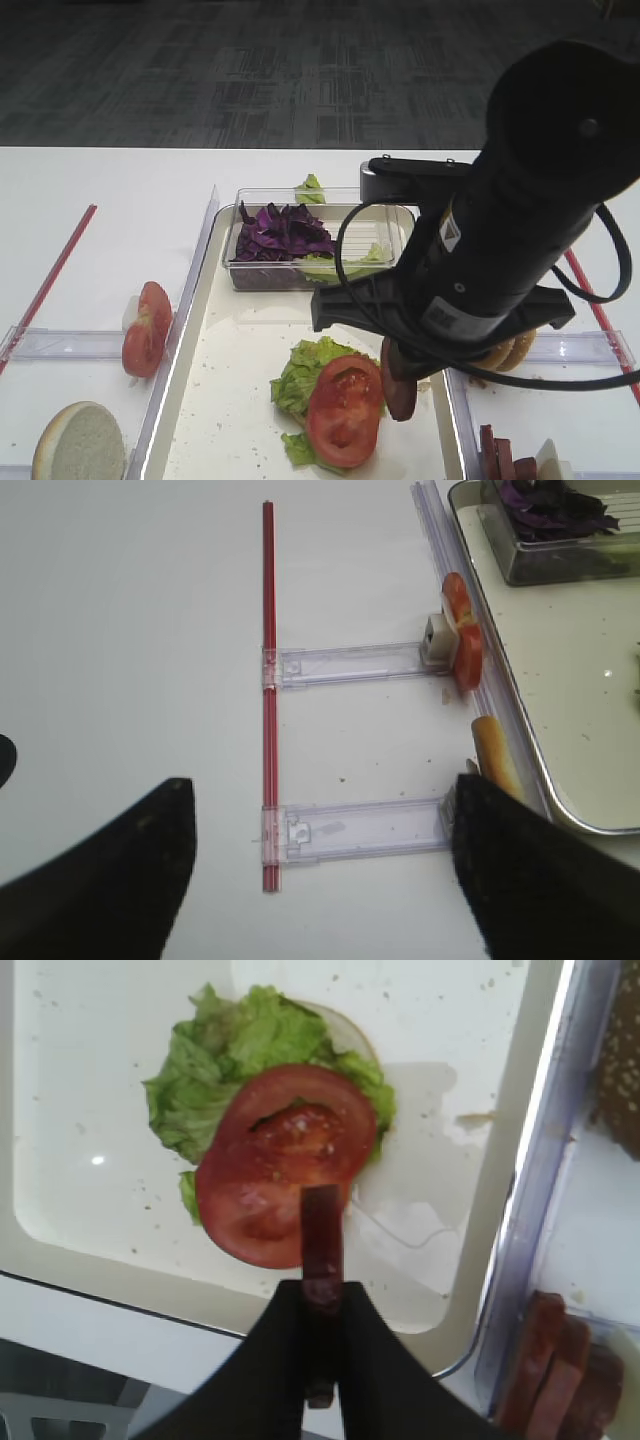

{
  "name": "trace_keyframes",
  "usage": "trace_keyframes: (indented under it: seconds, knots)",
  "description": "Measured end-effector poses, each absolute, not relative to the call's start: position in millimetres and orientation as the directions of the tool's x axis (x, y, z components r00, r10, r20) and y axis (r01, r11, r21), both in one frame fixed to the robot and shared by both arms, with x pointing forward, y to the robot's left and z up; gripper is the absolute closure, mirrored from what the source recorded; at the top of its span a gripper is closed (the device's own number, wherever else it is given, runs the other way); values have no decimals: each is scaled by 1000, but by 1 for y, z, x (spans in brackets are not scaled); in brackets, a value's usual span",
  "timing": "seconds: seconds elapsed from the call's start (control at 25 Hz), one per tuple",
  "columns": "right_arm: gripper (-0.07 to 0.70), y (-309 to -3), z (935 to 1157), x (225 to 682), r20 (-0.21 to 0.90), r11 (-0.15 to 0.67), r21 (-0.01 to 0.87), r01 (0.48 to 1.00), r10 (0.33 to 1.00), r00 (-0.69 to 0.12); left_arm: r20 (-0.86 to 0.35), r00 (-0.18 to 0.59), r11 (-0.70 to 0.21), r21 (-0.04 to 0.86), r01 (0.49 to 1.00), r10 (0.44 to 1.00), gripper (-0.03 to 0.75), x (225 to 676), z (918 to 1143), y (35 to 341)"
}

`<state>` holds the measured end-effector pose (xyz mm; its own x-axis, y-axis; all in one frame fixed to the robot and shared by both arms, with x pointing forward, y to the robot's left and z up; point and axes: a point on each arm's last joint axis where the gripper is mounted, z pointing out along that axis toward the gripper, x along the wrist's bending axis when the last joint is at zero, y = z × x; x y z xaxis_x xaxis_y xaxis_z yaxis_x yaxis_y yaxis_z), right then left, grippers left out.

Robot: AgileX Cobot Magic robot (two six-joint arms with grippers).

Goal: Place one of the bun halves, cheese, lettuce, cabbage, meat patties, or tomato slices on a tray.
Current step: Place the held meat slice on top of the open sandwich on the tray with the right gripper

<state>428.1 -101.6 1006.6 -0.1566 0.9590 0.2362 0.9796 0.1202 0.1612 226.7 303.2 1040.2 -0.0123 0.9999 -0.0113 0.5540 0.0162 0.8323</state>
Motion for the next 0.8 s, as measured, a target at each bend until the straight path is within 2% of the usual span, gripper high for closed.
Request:
trace_keyframes:
  seconds: [0.44, 0.8]
  knots:
    - [526, -91, 1009, 429, 340, 115, 185, 976, 924, -173, -11, -12, 16, 832, 554, 1000, 223, 227, 1040, 303]
    - [526, -90, 990, 424, 387, 112, 163, 980, 907, -168, -11, -12, 16, 832, 554, 1000, 223, 227, 1040, 303]
